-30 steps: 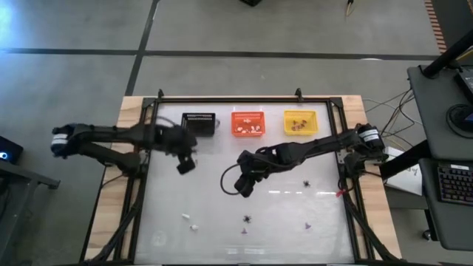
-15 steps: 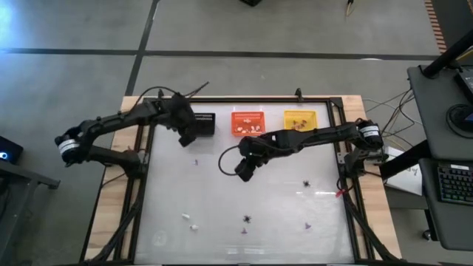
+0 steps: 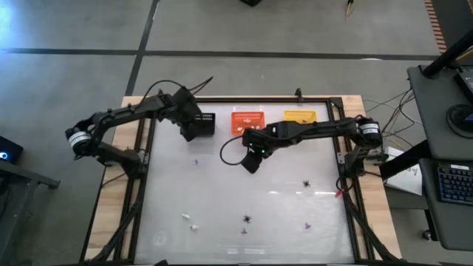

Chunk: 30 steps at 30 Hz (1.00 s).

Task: Sort Halloween decoration
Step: Put the bottom left spider toy into the black bin, then put the witch hat toy into the yellow bin

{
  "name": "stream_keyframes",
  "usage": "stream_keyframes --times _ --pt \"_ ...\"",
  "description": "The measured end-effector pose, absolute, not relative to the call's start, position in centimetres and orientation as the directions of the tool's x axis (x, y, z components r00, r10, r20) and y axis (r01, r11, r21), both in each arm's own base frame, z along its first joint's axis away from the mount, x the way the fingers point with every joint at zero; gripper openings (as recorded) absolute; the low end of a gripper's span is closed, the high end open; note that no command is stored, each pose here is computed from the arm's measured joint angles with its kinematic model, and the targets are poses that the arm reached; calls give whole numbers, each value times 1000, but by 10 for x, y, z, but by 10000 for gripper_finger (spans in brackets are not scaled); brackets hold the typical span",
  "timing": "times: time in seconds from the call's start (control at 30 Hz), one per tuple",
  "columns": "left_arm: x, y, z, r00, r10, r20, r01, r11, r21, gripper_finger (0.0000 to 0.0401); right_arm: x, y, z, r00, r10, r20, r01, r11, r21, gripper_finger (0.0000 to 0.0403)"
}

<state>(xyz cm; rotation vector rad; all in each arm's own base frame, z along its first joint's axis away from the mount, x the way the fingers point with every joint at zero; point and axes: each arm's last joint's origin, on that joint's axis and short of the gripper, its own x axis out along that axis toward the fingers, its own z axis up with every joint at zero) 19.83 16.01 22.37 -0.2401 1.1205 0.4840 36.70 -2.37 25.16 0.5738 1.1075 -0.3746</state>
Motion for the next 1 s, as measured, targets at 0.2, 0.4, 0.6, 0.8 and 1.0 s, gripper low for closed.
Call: stream_keyframes --times 0.2,0.4,0.6,0.8,1.0 --pt "209 169 233 342 252 -905 -470 880 67 58 361 -28 249 349 -53 -936 567 807 166 126" --pt "209 169 236 320 235 -918 -472 879 60 83 350 -28 246 232 -117 -966 606 794 50 130" --pt "200 161 236 248 176 -953 -470 882 40 85 341 -23 246 136 -149 -979 648 761 -26 130" --pt "193 154 243 285 140 -948 -451 893 -4 85 333 -7 252 113 -158 -981 708 705 -32 128" --pt "186 146 260 372 141 -918 -394 919 -18 85 333 16 256 154 -52 -987 742 665 81 132"
